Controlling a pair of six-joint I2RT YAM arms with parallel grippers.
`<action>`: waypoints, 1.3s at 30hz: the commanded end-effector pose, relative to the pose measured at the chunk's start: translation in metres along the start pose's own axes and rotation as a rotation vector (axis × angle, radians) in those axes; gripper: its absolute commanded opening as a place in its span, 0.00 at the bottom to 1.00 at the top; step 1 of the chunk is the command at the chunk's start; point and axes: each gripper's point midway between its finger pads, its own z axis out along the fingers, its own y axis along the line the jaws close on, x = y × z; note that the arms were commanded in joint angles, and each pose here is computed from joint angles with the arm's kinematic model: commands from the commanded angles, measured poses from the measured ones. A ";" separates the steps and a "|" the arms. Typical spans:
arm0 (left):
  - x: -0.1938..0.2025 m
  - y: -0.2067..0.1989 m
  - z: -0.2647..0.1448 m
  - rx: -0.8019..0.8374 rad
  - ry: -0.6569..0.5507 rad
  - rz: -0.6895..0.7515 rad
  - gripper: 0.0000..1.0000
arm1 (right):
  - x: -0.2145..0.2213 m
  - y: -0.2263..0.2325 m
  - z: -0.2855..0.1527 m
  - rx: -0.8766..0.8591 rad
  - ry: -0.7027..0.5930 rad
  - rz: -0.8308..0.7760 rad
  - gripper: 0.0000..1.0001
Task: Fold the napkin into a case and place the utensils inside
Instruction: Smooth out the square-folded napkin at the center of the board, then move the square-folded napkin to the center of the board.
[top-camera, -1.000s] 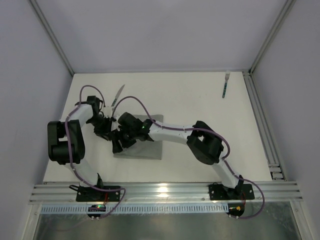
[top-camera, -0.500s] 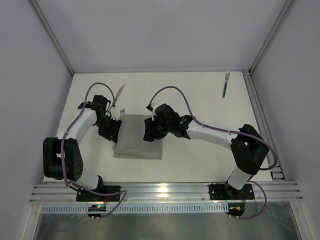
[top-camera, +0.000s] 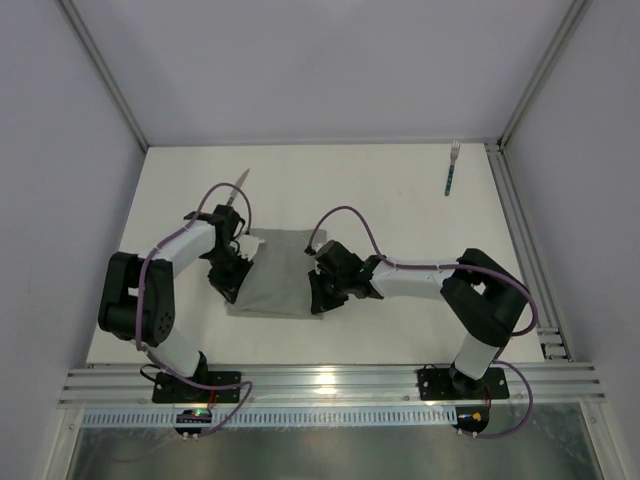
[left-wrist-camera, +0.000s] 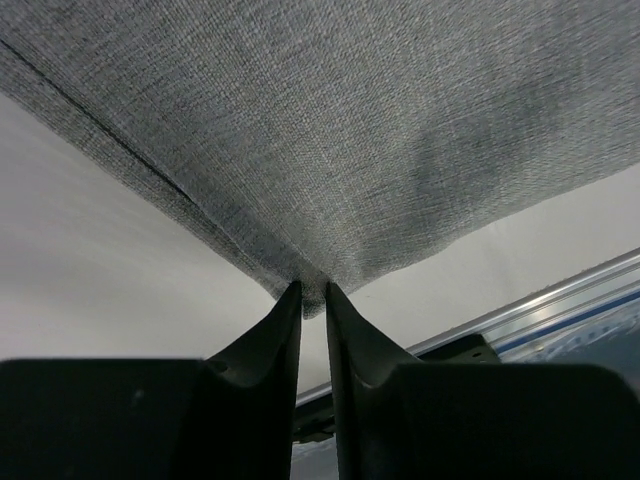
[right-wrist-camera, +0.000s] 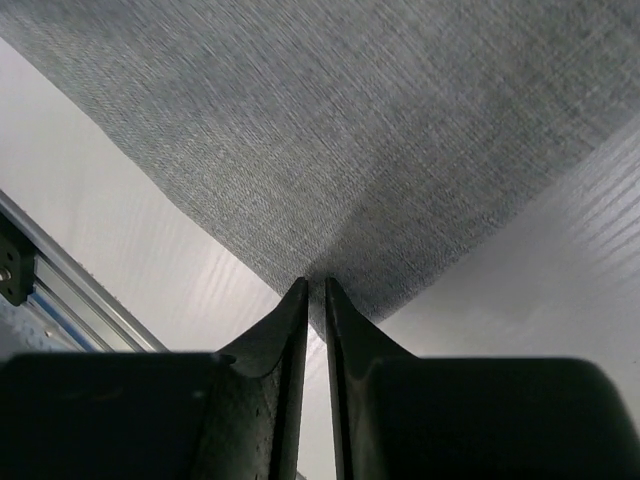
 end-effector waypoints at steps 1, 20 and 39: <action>0.014 0.007 0.004 -0.045 0.066 0.027 0.17 | 0.007 -0.003 0.007 -0.008 0.002 0.040 0.15; 0.012 -0.006 -0.029 -0.037 0.017 0.092 0.39 | -0.078 -0.013 -0.059 -0.010 -0.176 0.119 0.28; 0.022 -0.001 -0.023 -0.084 0.026 0.051 0.48 | -0.163 -0.103 0.021 0.003 -0.205 0.353 0.48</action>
